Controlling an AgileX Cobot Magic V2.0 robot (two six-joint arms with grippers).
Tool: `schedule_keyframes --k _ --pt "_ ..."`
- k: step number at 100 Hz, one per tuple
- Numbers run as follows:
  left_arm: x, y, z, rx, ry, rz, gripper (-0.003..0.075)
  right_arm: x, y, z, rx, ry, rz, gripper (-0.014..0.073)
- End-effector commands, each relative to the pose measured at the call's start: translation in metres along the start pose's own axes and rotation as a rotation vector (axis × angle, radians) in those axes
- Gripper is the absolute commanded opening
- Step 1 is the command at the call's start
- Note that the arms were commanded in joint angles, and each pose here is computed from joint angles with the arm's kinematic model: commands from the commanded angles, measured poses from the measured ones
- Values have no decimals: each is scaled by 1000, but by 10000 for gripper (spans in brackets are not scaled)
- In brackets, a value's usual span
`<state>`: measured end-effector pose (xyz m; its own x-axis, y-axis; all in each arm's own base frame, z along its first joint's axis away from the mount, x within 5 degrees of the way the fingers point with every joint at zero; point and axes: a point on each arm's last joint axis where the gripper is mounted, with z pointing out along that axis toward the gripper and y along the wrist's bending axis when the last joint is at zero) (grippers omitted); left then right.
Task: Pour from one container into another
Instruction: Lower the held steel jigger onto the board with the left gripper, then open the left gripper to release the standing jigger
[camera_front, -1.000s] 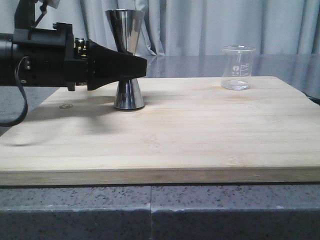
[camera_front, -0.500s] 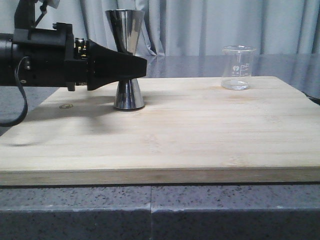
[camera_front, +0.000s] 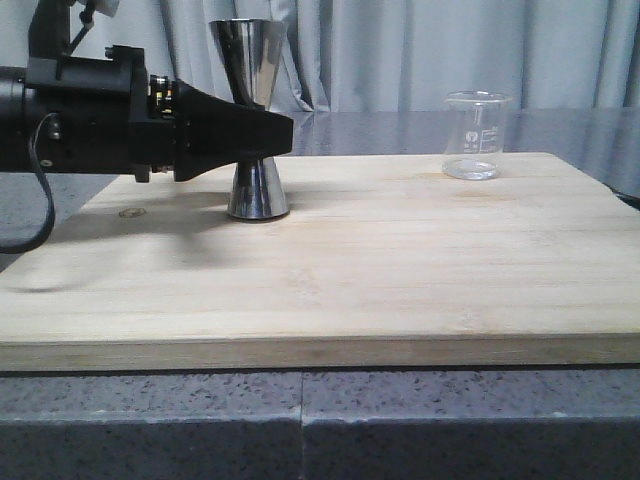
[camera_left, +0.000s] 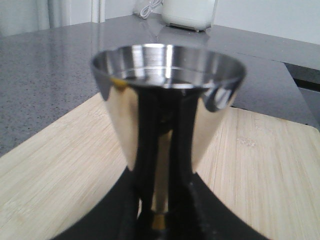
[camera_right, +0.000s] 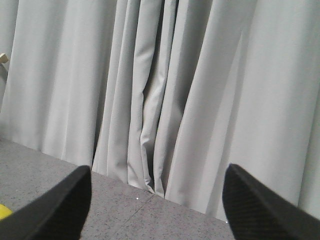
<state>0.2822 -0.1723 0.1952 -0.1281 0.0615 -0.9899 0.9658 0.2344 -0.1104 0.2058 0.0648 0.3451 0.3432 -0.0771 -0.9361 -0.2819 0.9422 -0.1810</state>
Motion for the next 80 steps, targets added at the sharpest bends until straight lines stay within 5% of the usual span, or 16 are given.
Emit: schedule_keyframes --k 1,80 --pt "-20 -3 -2 37 -99 32 112 -19 -2 0 11 -113 -2 469" --pt "-22 -7 -2 78 -121 38 353 -19 -2 0 11 -117 -2 469"
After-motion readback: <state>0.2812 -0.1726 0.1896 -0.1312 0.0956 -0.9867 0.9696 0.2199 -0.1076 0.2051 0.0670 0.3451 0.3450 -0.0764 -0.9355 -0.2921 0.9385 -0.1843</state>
